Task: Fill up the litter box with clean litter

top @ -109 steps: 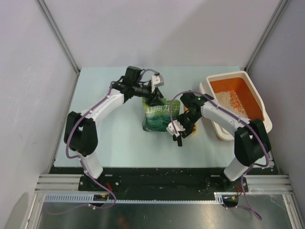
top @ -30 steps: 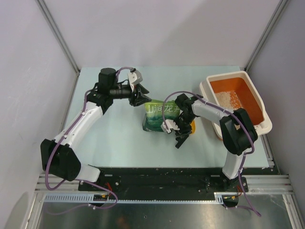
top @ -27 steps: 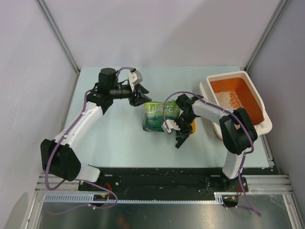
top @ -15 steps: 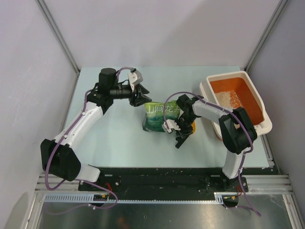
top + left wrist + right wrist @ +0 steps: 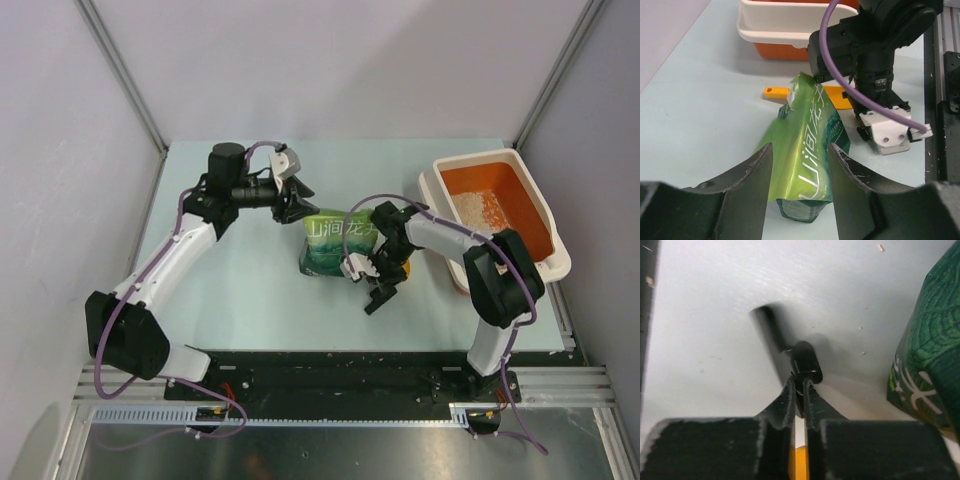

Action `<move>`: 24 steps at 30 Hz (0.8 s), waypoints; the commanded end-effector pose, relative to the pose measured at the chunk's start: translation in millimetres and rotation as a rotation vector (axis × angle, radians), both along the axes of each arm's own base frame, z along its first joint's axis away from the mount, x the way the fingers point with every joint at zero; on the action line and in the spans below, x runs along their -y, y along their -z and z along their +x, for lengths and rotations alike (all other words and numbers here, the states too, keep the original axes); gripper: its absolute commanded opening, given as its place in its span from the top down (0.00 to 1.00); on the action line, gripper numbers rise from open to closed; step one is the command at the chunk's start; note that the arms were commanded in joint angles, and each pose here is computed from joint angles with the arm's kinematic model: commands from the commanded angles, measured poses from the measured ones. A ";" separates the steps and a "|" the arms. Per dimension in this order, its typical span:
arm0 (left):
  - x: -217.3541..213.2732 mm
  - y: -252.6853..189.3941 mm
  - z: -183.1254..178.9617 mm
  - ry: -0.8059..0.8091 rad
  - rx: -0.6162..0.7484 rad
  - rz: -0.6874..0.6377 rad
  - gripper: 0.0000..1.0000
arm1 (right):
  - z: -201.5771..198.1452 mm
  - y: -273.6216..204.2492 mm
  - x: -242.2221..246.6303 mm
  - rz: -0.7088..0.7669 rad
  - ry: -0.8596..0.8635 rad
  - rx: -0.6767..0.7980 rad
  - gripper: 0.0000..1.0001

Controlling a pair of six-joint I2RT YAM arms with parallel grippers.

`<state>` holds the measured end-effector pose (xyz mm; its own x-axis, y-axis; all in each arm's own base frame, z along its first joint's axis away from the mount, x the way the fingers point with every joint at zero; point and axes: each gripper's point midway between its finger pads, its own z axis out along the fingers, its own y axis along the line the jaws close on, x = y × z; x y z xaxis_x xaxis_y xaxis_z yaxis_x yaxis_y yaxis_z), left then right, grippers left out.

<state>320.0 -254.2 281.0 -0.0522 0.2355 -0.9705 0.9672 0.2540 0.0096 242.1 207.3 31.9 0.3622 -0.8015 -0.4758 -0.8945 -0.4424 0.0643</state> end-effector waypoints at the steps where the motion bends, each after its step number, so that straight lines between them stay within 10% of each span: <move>1: 7.0 -14.0 -1.8 0.017 0.020 -0.025 0.48 | -19.8 -15.6 -0.1 0.018 0.057 -0.046 1.00; 24: 61.9 -2.8 -24.8 0.227 0.100 -0.002 0.42 | -3.1 -174.1 13.1 0.405 0.511 0.190 1.00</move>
<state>296.7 -296.7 279.7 0.0077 0.2404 -0.9706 0.9937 0.1071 0.0344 217.5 181.0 174.0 0.1287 -0.7479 -0.6513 -0.9883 -0.0428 -0.1461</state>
